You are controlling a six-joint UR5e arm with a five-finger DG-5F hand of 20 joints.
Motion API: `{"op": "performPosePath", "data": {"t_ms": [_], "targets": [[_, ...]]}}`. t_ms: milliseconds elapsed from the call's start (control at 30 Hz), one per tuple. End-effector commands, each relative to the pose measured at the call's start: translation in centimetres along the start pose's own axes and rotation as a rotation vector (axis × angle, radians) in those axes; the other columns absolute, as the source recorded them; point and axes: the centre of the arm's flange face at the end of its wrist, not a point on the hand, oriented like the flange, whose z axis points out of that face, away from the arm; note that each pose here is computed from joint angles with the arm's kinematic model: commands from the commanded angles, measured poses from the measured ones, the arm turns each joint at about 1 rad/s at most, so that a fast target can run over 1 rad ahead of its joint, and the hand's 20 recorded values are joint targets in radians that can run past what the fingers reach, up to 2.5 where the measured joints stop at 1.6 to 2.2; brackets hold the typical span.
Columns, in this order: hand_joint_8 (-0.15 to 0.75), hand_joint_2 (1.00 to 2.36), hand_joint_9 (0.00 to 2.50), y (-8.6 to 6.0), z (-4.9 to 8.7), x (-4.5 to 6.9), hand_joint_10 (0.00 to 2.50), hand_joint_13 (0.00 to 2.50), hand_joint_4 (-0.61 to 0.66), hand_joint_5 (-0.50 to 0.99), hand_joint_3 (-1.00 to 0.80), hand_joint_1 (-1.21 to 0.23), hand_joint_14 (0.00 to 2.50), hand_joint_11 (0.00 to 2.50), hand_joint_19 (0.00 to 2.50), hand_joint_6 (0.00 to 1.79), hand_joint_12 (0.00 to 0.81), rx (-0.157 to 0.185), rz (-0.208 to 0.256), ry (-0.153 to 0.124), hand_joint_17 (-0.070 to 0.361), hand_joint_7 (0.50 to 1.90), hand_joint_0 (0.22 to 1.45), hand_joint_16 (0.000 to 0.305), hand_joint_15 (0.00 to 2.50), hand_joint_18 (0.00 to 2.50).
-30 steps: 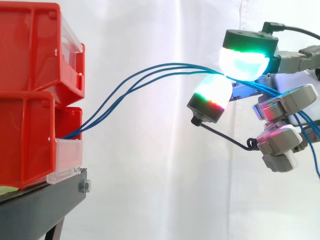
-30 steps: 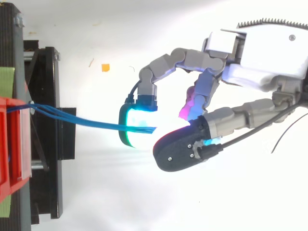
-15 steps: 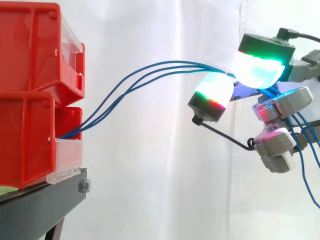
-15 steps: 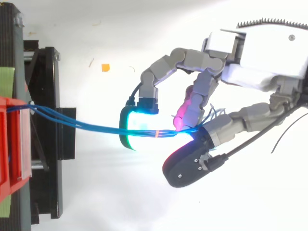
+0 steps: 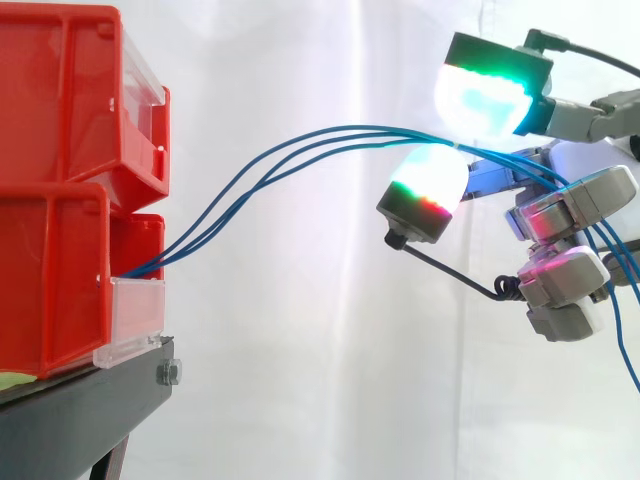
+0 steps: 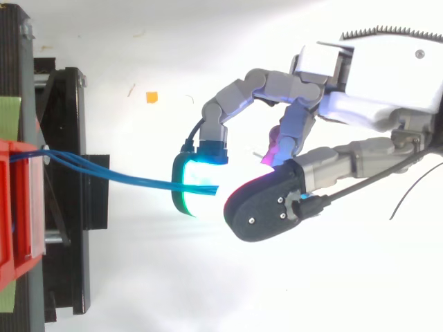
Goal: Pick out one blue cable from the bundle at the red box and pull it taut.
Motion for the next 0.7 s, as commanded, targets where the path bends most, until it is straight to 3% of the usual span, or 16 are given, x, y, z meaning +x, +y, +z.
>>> {"op": "performPosePath", "data": {"t_ms": [0,200,300,467,667], "targets": [[0.206,1.0,1.52,0.02,-0.04,0.01,0.03,1.18,-0.13,-0.15,-0.48,-0.63,0.03,1.5,0.95,0.84,0.375,0.002,0.0,0.0,0.12,0.95,0.63,0.053,1.01,0.92],[0.215,1.02,1.51,0.01,-0.03,-0.1,0.03,1.17,-0.15,-0.15,-0.19,-0.75,0.03,1.51,0.95,0.86,0.37,0.002,0.0,-0.001,0.121,0.98,0.64,0.054,0.99,0.91],[0.22,1.02,1.5,-0.07,0.0,0.03,0.03,1.16,-0.14,-0.15,-0.15,-0.81,0.03,1.51,0.94,0.87,0.37,0.003,-0.002,0.0,0.121,1.02,0.67,0.054,0.99,0.91],[0.223,1.02,1.48,0.02,-0.04,0.01,0.03,1.14,-0.21,-0.15,-0.25,-0.9,0.03,1.52,0.93,0.88,0.365,0.002,-0.002,0.0,0.119,1.16,0.76,0.053,0.99,0.88],[0.174,1.0,1.54,0.02,-0.04,0.01,0.03,1.21,-0.39,-0.13,-0.5,-0.9,0.03,1.51,0.96,0.95,0.34,0.002,-0.002,0.0,0.109,1.07,0.86,0.048,0.97,0.87]]}}
